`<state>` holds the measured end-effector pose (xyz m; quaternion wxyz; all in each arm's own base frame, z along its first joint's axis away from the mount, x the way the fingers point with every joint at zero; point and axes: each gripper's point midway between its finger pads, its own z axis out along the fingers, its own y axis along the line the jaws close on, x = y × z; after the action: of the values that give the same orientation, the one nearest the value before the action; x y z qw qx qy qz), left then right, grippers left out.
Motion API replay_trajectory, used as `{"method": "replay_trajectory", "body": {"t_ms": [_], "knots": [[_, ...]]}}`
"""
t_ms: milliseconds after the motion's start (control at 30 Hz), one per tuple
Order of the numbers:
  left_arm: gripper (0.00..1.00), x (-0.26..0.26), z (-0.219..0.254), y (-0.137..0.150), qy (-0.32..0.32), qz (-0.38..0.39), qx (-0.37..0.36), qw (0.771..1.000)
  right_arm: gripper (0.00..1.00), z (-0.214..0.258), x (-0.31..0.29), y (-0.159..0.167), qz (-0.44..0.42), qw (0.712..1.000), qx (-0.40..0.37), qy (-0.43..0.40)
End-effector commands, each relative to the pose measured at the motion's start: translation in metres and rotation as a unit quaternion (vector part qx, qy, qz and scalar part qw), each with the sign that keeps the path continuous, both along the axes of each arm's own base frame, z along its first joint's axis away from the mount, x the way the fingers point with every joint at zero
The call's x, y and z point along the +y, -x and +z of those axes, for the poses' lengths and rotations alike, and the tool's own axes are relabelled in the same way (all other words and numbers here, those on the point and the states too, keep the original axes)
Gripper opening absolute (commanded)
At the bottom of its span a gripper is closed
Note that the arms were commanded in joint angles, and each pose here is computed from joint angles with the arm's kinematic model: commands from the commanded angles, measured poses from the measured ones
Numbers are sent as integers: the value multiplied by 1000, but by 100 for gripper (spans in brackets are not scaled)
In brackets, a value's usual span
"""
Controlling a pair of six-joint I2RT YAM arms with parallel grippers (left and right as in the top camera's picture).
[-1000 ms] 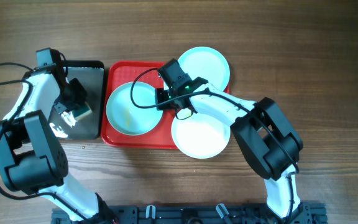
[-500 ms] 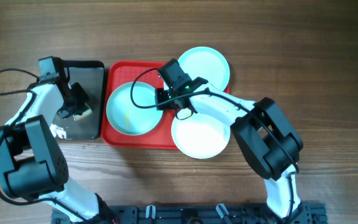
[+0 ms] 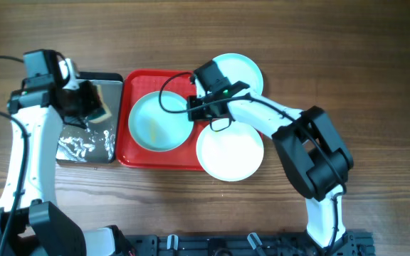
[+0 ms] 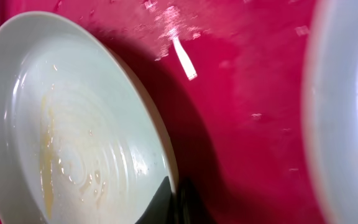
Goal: Clean dirty plates on tray and stack at the side
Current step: 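Scrub the held plate's surface with the sponge in the left gripper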
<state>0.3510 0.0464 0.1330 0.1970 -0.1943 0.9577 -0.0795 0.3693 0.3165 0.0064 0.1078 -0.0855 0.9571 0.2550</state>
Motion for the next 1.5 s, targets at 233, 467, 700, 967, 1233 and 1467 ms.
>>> {"method": "replay_trajectory", "body": {"t_ms": [233,467,700,967,1233,1467], "knots": [[4,-91,-37,-8,17,-144,43,988,4,0,-1,3,13,1000,18,-19],[4,-120,-94,-4,22,-170,112,979,4,-1,-2,4,12,1000,21,-16],[4,-119,-134,11,-19,-118,184,976,4,-1,-2,2,5,1000,19,-16],[4,-126,-135,21,-32,-20,204,978,4,-19,9,20,6,995,87,-50],[4,-182,-126,44,116,-33,257,959,4,-20,9,21,7,995,89,-51],[4,-176,-134,13,1,-36,170,985,4,-20,9,21,7,995,89,-51]]}}
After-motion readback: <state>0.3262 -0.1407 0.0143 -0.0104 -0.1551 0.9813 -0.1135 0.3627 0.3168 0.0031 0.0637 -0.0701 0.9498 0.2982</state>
